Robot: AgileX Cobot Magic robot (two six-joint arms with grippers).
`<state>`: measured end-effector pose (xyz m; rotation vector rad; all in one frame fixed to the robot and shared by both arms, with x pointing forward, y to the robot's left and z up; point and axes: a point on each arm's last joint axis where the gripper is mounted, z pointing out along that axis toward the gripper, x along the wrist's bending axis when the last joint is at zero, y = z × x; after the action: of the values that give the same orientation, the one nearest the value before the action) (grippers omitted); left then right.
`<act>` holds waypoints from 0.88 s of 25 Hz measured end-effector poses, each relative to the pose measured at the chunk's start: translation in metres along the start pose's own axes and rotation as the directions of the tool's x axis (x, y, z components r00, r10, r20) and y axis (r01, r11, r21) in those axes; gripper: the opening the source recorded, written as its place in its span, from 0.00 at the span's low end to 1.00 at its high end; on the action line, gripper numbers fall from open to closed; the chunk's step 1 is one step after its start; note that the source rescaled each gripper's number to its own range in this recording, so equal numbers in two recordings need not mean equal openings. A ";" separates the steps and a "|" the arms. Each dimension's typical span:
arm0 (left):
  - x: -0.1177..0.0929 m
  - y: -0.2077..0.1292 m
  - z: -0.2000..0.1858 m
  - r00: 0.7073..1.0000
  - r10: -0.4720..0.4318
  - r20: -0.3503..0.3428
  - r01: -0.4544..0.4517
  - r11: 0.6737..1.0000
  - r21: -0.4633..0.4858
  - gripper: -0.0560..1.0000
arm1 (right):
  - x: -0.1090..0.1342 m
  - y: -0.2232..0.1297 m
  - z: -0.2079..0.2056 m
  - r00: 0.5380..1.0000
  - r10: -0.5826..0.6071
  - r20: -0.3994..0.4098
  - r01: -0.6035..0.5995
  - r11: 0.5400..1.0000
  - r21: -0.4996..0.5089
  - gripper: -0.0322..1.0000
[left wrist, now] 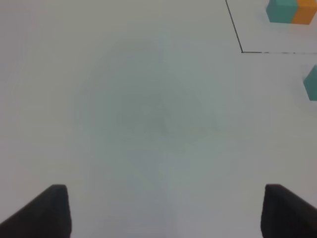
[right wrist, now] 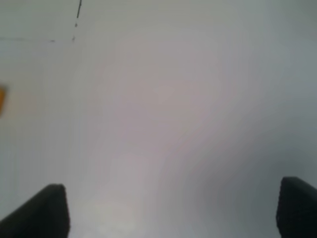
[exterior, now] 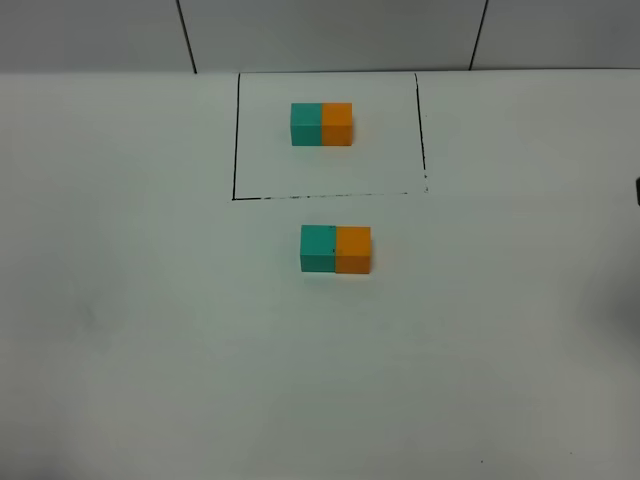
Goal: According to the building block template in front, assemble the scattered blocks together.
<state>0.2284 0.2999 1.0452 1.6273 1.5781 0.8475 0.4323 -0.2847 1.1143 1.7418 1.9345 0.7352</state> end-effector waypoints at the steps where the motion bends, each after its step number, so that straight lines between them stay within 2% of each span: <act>1: 0.000 0.000 0.000 1.000 0.000 0.000 0.000 1.000 0.000 0.69 | 0.001 -0.008 -0.010 1.000 0.006 0.001 -0.006 1.000 -0.023 0.99; 5: 0.000 0.000 0.000 1.000 0.000 0.000 0.000 1.000 0.000 0.69 | 0.005 -0.049 -0.039 1.000 0.015 0.001 -0.014 0.995 -0.094 1.00; 12: 0.000 0.000 0.000 1.000 0.000 0.000 0.000 1.000 0.000 0.69 | 0.009 -0.118 -0.052 0.999 0.044 -0.006 -0.044 0.989 -0.144 1.00; 17: 0.000 0.000 0.000 1.000 0.000 0.000 0.000 1.000 0.000 0.69 | 0.011 -0.150 -0.056 0.998 0.055 -0.011 -0.056 0.984 -0.172 1.00; 22: 0.000 0.000 0.000 1.000 0.000 0.000 0.000 1.000 0.000 0.69 | 0.012 -0.169 -0.063 0.999 0.047 -0.004 -0.047 0.969 -0.244 1.00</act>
<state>0.2284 0.2999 1.0452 1.6273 1.5781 0.8475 0.2619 -0.2909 1.0536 1.6405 1.7240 0.9455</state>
